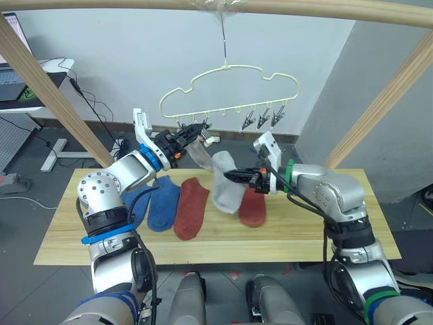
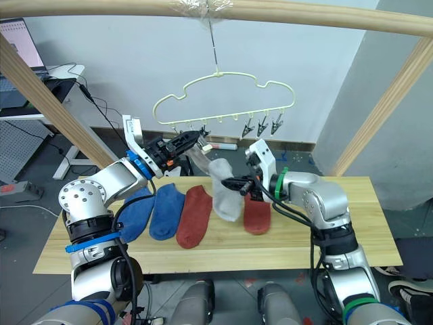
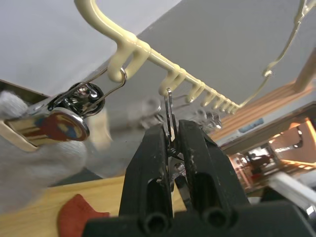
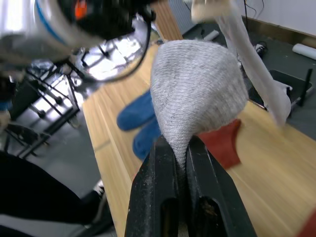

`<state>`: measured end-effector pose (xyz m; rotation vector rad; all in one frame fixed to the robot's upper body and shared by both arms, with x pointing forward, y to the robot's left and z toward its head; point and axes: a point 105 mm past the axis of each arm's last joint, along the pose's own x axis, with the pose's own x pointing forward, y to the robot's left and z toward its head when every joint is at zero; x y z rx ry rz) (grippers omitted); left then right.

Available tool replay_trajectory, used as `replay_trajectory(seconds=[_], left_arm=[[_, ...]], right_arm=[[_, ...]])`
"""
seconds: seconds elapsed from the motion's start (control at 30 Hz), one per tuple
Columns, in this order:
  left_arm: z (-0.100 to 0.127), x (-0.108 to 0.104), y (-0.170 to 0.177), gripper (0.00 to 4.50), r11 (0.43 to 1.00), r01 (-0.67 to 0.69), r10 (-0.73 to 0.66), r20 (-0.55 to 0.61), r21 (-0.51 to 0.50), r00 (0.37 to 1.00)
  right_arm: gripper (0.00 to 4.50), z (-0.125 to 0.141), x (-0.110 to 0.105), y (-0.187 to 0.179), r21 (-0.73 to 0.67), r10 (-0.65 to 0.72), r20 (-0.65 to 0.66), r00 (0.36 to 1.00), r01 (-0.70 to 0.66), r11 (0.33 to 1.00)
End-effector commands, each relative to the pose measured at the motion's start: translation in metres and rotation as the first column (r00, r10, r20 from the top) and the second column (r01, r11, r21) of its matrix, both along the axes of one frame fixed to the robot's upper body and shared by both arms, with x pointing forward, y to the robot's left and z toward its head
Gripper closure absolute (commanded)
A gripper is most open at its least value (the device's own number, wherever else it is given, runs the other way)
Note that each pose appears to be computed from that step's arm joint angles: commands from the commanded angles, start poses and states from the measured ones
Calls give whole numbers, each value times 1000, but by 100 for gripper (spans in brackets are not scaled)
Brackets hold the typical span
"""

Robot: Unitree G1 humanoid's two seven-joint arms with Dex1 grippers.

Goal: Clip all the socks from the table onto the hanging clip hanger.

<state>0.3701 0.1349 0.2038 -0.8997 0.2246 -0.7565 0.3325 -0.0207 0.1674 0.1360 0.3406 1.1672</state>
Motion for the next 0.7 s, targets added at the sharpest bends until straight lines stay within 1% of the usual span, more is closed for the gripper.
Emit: replay_trajectory(seconds=[0.03,0.13,0.3,0.57,0.63,0.7], left_arm=[[11,-7,-3,444,1000,13,-14,48,1,999],[12,-9,-3,444,1000,12,-12,49,-14,999],[15,-10,-3,444,1000,6,-4,58,-28,998],[17,-12,-3,444,1000,9,-7,57,-30,998],[18,-12,-5,444,1000,20,-19,64,-21,998],[19,-11,-6,444,999,19,-17,62,-32,998]], right_arm=[[443,17,2,2,67,7,9,1000,-8,998],[443,19,1,5,79,24,3,1000,-24,997],[443,13,-1,9,69,40,-9,999,-40,997],[443,2,0,7,56,30,-36,999,-28,998],[443,4,2,7,68,25,-39,999,-22,997],[443,6,3,8,72,23,-37,999,-20,997]])
